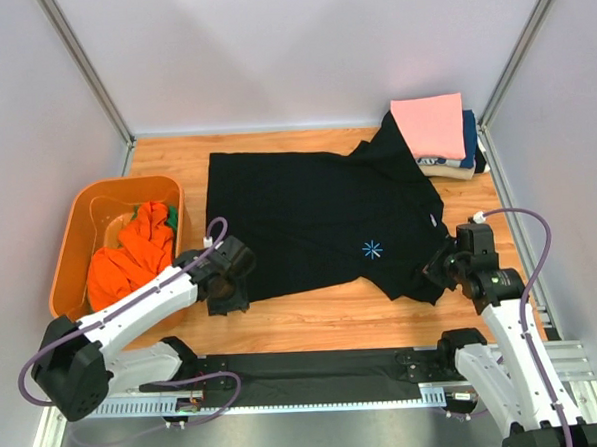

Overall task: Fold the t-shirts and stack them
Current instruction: Fold the tshirt

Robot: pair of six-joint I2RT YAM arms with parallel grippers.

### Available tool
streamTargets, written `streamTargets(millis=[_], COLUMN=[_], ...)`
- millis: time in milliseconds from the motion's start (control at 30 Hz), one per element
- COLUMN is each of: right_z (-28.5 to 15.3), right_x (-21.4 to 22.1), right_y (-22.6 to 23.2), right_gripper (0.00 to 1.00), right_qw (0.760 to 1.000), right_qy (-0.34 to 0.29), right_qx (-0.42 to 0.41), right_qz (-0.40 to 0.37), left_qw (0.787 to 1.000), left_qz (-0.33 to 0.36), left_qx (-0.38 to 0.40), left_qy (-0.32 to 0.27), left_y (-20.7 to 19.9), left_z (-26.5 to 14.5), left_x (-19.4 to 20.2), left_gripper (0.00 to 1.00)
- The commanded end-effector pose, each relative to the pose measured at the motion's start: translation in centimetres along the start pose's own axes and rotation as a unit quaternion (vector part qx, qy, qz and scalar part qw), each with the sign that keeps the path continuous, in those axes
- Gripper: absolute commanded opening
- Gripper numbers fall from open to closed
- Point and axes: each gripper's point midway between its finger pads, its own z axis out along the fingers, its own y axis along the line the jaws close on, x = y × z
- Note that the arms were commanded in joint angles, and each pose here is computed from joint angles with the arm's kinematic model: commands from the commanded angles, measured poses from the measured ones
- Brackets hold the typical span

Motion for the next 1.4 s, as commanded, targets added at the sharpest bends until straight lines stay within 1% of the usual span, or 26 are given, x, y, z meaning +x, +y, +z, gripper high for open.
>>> streamTargets(millis=[0,67,133,200,267,333,533,667,733,833,967,1100,1133,1233,1267,1300,1333,1367], right_z=[-0.1,-0.2,-0.2,-0.2,-0.1,-0.1,0.0,0.2,0.2,0.3,0.3,0.3,0.3,0.3,0.3,0.3,0.3,0.3], right_x=[-0.3,-0.2,-0.2,-0.2,-0.2,-0.2,-0.1,-0.2,-0.1,-0.1,0.0,0.0,-0.1,0.0,0.0,-0.1,0.0,-0.1], right_y=[0.7,0.8,0.9,1.1,1.1,1.1,1.1,1.0,1.0,1.0,1.0,1.0,1.0,1.0,0.9,1.0,1.0,0.9], right_gripper=[0.0,0.0,0.0,0.0,0.0,0.0,0.0,0.0,0.0,0.0,0.0,0.0,0.0,0.0,0.0,0.0,0.0,0.0], right_qw=[1.0,1.0,0.999,0.999,0.999,0.999,0.999,0.999,0.999,0.999,0.999,0.999,0.999,0.999,0.999,0.999,0.999,0.999], right_qy=[-0.005,-0.006,-0.005,-0.003,-0.003,-0.003,0.0,0.001,0.003,0.004,0.006,0.007,0.005,0.007,0.006,0.005,0.005,0.004], right_qx=[-0.023,-0.026,-0.029,-0.034,-0.034,-0.035,-0.033,-0.031,-0.032,-0.032,-0.031,-0.032,-0.031,-0.031,-0.03,-0.03,-0.031,-0.03], right_qz=[-0.014,-0.014,-0.016,-0.019,-0.021,-0.023,-0.026,-0.025,-0.027,-0.028,-0.027,-0.029,-0.027,-0.028,-0.027,-0.027,-0.027,-0.026], left_qw=[0.997,0.998,0.998,0.998,0.996,0.995,0.993,0.991,0.989,0.987,0.986,0.986,0.986,0.987,0.987,0.987,0.987,0.987], left_qz=[-0.043,-0.047,-0.051,-0.06,-0.081,-0.099,-0.107,-0.11,-0.113,-0.122,-0.13,-0.128,-0.129,-0.128,-0.128,-0.127,-0.127,-0.125], left_qx=[0.055,0.029,0.001,-0.003,-0.013,-0.011,-0.032,-0.07,-0.09,-0.09,-0.081,-0.092,-0.089,-0.086,-0.083,-0.08,-0.077,-0.078], left_qy=[-0.015,-0.025,-0.034,-0.035,-0.029,-0.028,-0.045,-0.038,-0.044,-0.048,-0.064,-0.057,-0.057,-0.05,-0.052,-0.054,-0.059,-0.062], left_y=[-2.1,-1.4,-0.5,-0.4,0.6,1.1,3.1,4.8,5.8,6.3,6.0,5.7,5.5,5.2,5.1,5.0,4.9,5.0], left_z=[0.9,1.6,2.1,2.4,3.3,3.9,3.4,3.2,3.6,4.3,4.8,5.4,5.5,5.9,5.9,5.8,5.7,5.6], left_x=[-0.3,-0.6,-1.2,-1.7,-2.2,-3.0,-4.2,-3.5,-3.4,-3.5,-4.8,-5.6,-5.9,-5.9,-6.1,-6.1,-6.3,-6.4], left_gripper=[0.57,0.59,0.64,0.67,0.68,0.68,0.69,0.68,0.68,0.68,0.65,0.64,0.62,0.43,0.3,0.22,0.16,0.07])
